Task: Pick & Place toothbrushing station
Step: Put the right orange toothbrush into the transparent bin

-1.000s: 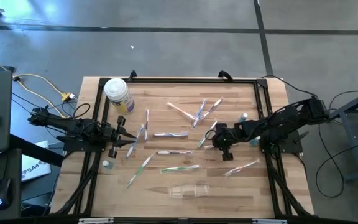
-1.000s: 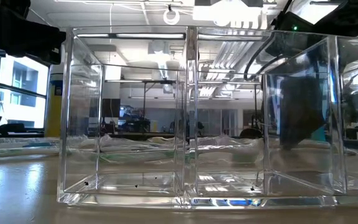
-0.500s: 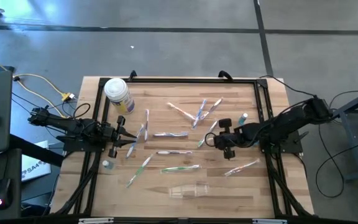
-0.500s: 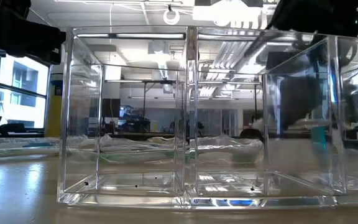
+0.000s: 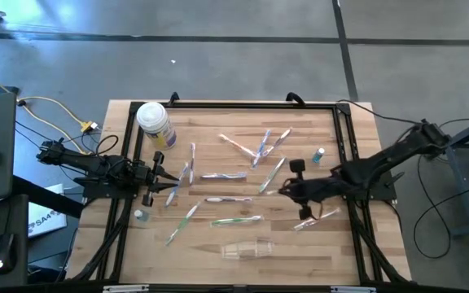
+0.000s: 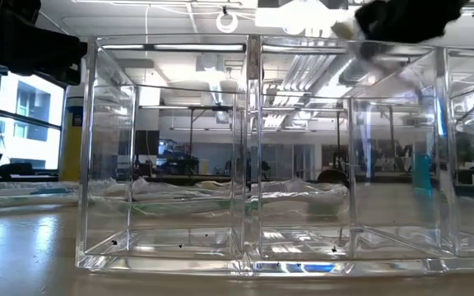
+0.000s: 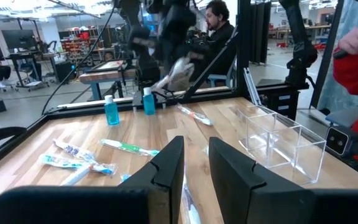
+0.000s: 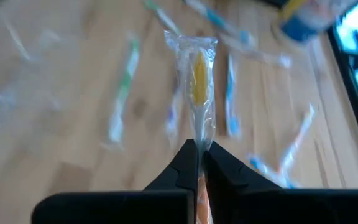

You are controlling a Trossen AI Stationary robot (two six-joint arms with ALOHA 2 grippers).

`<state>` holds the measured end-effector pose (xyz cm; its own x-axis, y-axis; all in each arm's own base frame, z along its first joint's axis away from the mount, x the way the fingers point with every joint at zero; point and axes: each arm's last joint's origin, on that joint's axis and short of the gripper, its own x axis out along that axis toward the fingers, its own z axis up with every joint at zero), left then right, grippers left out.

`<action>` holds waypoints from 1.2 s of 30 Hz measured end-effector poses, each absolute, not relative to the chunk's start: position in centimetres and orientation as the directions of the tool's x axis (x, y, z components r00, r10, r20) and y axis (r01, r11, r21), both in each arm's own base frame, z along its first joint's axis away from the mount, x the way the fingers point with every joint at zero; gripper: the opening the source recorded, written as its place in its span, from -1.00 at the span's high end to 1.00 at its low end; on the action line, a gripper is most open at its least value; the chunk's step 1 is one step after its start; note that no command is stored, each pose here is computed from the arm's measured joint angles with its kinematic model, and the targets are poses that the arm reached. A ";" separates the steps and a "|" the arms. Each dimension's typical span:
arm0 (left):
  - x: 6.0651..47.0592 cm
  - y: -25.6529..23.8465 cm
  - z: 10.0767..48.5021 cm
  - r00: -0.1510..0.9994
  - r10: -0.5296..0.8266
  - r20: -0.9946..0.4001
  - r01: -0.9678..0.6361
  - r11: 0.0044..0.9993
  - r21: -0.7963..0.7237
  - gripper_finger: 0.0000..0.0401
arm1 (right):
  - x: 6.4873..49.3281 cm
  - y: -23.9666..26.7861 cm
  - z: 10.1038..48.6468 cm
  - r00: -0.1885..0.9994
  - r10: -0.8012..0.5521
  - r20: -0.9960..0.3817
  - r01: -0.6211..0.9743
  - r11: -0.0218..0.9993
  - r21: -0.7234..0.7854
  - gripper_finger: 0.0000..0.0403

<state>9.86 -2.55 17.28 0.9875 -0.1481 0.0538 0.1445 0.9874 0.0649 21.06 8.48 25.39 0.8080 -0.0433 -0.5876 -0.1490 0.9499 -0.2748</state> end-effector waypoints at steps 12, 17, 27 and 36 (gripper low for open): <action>9.8 -2.6 17.3 0.985 -0.162 0.054 0.158 0.985 0.065 0.62 | 18.8 12.3 25.0 0.929 0.150 -0.339 -0.217 0.962 -0.169 0.98; 9.8 -2.6 17.3 0.985 -0.162 0.054 0.161 0.987 0.030 0.62 | 18.3 13.0 24.8 0.965 0.233 -0.119 -0.250 0.955 -0.159 0.98; 9.8 -2.6 17.4 0.982 -0.175 0.069 0.178 0.983 -0.049 0.62 | 19.2 13.9 26.5 0.876 0.456 0.156 -0.438 0.888 -0.141 0.98; 9.7 -2.9 17.9 0.959 -0.258 0.116 0.266 0.962 -0.064 0.62 | 21.8 16.8 23.2 0.822 0.469 0.323 -0.449 0.883 -0.137 0.98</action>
